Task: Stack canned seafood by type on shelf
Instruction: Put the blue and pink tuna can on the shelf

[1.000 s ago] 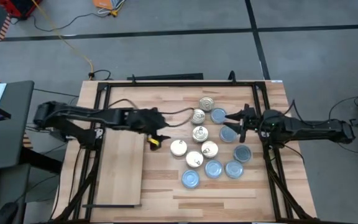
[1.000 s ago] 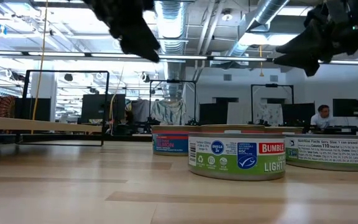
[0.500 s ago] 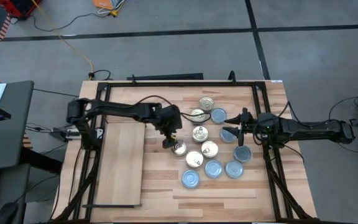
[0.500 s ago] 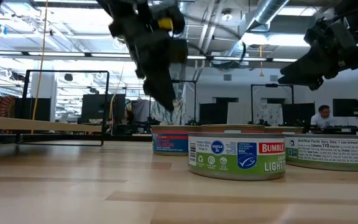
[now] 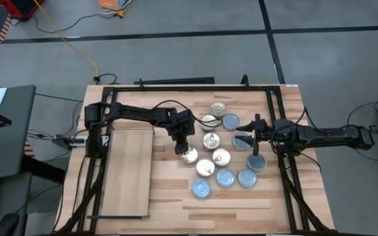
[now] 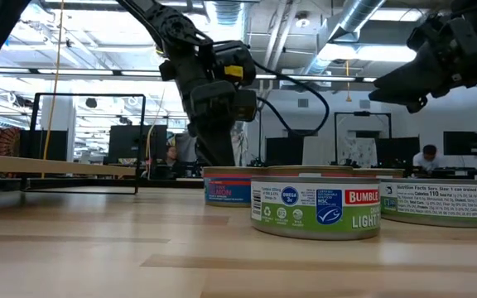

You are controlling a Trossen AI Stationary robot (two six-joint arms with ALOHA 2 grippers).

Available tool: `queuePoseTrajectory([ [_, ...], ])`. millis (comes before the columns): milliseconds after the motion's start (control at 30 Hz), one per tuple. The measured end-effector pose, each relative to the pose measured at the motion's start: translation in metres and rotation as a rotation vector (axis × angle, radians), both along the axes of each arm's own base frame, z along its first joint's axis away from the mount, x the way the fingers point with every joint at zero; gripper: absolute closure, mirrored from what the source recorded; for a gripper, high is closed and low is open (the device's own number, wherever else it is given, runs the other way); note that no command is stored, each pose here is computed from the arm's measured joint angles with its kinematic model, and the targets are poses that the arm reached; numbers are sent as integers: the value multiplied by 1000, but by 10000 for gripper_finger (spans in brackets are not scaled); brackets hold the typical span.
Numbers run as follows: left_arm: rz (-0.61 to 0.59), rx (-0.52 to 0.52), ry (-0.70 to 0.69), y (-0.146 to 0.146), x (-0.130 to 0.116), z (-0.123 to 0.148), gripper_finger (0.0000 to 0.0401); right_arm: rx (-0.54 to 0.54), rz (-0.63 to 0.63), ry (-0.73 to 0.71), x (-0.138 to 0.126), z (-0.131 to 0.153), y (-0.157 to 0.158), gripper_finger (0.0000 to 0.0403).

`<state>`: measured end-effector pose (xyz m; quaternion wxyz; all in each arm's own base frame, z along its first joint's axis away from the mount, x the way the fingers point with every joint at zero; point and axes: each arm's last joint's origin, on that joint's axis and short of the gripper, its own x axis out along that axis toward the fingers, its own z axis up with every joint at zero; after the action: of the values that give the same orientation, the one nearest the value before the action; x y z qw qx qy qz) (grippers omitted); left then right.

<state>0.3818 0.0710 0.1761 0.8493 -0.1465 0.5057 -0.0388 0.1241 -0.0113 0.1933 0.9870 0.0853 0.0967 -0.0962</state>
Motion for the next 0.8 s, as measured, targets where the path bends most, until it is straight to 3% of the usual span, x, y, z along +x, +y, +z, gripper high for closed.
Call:
queuePoseTrajectory([
  [267,-6,15,-5,3,-2,3,387,1,7,-4,0,0,1,198],
  [700,153,-30,26,40,-13,3,400,8,16,-16,0,1,1,198],
  [800,179,-79,29,52,-18,2,401,9,31,-20,1,2,3,198],
])
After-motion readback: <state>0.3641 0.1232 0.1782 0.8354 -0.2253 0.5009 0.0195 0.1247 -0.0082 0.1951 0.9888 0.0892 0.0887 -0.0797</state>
